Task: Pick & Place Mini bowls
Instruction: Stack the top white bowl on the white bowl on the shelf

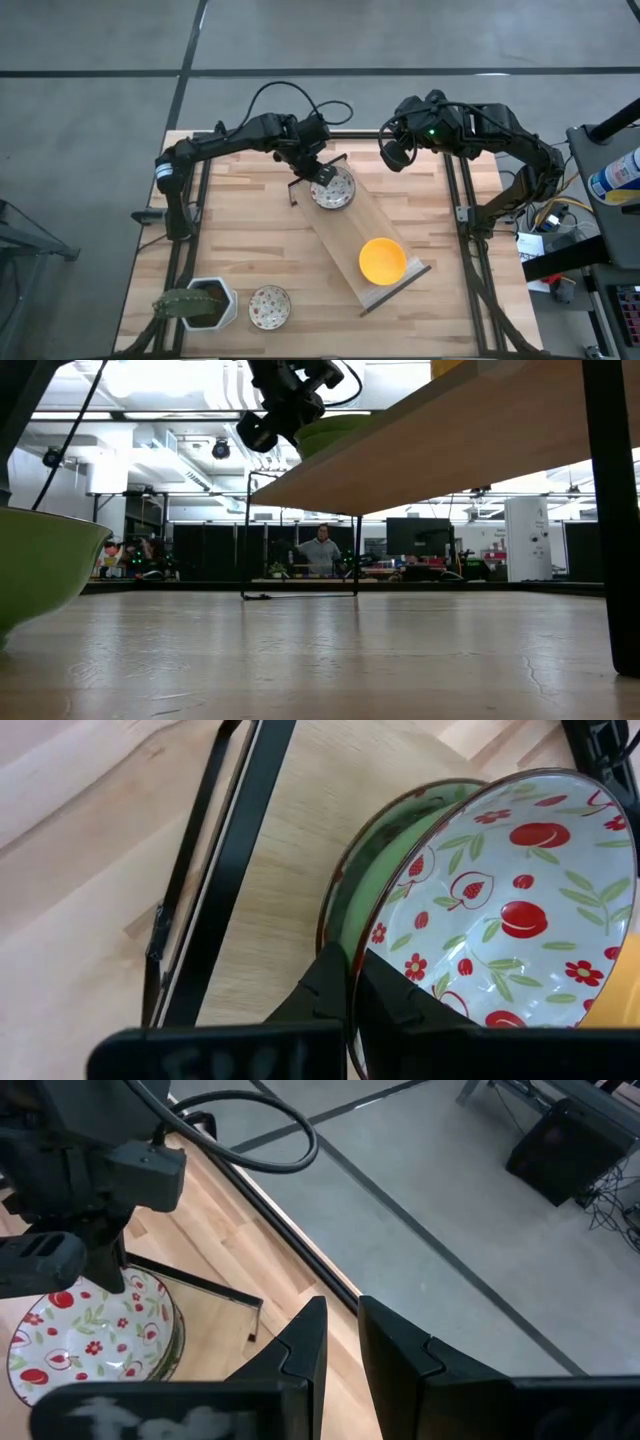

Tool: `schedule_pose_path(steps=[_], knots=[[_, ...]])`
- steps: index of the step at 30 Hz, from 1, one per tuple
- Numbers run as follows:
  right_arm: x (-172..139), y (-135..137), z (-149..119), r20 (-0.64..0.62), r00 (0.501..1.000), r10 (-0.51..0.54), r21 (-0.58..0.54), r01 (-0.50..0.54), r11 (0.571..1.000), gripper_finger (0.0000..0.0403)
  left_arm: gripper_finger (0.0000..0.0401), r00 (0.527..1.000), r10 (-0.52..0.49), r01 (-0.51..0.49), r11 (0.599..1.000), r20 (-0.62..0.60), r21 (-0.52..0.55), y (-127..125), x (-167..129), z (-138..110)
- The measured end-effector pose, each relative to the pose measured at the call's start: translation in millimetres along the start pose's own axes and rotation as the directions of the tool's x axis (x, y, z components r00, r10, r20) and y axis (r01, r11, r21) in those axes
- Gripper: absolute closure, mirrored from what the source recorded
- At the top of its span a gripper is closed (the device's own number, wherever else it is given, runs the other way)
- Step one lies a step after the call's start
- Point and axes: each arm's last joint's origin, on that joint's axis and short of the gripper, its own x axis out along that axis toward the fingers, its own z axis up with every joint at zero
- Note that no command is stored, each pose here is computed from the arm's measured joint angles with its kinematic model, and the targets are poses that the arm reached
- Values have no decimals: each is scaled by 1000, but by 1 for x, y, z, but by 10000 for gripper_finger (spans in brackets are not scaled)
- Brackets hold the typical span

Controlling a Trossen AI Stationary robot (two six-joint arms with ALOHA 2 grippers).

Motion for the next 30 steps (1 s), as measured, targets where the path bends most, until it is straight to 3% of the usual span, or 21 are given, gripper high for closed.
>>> schedule_pose_path(steps=[6, 20, 30], knots=[[0, 0, 0, 0, 1000, 0, 1, 0, 1000, 346, 393, 1000, -10, 10, 1000, -7, -10, 0, 0, 0], [4, 2, -2, -13, 1000, -5, -6, 5, 1000, 346, 339, 1000, -22, 22, 1000, -15, -18, -1, 0, -1], [4, 2, -2, -15, 1000, -5, -7, 5, 1000, 346, 334, 999, -39, 40, 999, 17, -11, -5, -11, 1]])
